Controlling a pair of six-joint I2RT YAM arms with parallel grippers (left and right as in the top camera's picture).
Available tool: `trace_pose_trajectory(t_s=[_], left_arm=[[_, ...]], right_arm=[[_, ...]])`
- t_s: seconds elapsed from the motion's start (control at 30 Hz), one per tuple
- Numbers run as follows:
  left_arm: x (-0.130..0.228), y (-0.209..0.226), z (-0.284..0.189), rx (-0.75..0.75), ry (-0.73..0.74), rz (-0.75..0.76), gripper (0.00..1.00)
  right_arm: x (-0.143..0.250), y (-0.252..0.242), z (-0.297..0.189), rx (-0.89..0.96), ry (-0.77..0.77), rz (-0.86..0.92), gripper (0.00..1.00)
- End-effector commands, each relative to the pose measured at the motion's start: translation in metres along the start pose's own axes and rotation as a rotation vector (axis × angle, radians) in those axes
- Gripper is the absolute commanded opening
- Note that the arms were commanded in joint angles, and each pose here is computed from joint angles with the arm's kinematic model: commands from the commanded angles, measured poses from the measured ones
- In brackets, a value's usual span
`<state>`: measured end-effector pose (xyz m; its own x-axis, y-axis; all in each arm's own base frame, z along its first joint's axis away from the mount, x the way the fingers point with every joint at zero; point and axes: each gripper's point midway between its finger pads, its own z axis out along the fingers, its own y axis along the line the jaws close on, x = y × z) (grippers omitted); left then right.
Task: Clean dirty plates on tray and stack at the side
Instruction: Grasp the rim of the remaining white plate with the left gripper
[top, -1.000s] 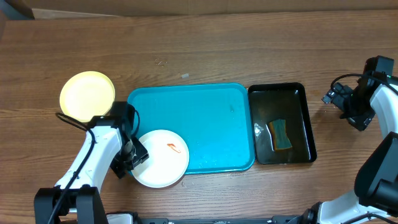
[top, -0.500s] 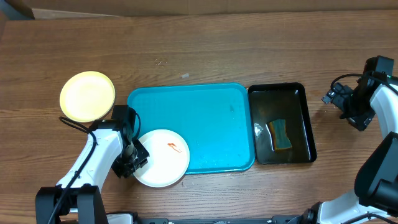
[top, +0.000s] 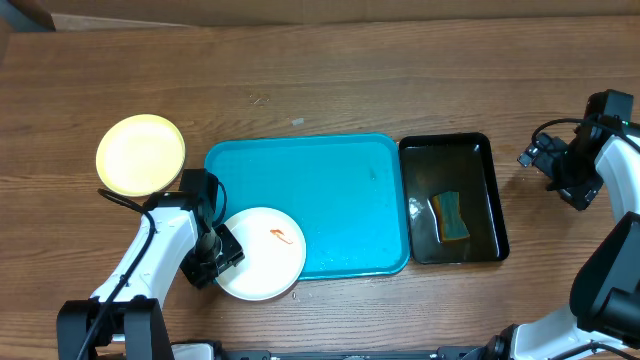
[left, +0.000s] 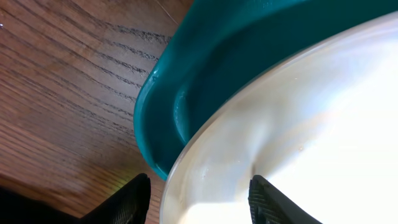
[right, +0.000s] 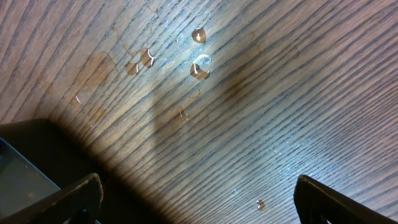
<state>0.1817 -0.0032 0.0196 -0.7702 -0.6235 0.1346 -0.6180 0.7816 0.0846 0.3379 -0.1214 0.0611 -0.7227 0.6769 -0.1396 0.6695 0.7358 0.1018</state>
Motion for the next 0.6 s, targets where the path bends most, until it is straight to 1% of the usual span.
trace_pose_trajectory(t_s=[0.0,0.2,0.3,0.4,0.47,0.53,0.57], left_arm=[[0.004,0.001,0.004,-0.007,0.017,0.023,0.53],[0.018,0.011,0.003,-0.049,0.075,0.021,0.55],[0.023,0.015,0.002,-0.064,0.095,0.020,0.52],[0.022,0.015,0.002,-0.062,0.092,0.020,0.33],[0.020,0.013,0.002,-0.055,0.082,0.020,0.27],[0.018,0.011,0.003,-0.047,0.073,0.020,0.25],[0.018,0.010,0.003,-0.043,0.073,0.020,0.23]], right_arm=[[-0.002,0.002,0.000,-0.007,-0.004,0.000,1.00],[-0.002,0.002,0.000,-0.007,-0.004,0.000,1.00],[-0.002,0.002,0.000,-0.007,-0.004,0.000,1.00],[-0.002,0.002,0.000,-0.007,-0.004,0.000,1.00],[-0.002,0.002,0.000,-0.007,-0.004,0.000,1.00],[-0.002,0.002,0.000,-0.007,-0.004,0.000,1.00],[-0.002,0.002,0.000,-0.007,-0.004,0.000,1.00]])
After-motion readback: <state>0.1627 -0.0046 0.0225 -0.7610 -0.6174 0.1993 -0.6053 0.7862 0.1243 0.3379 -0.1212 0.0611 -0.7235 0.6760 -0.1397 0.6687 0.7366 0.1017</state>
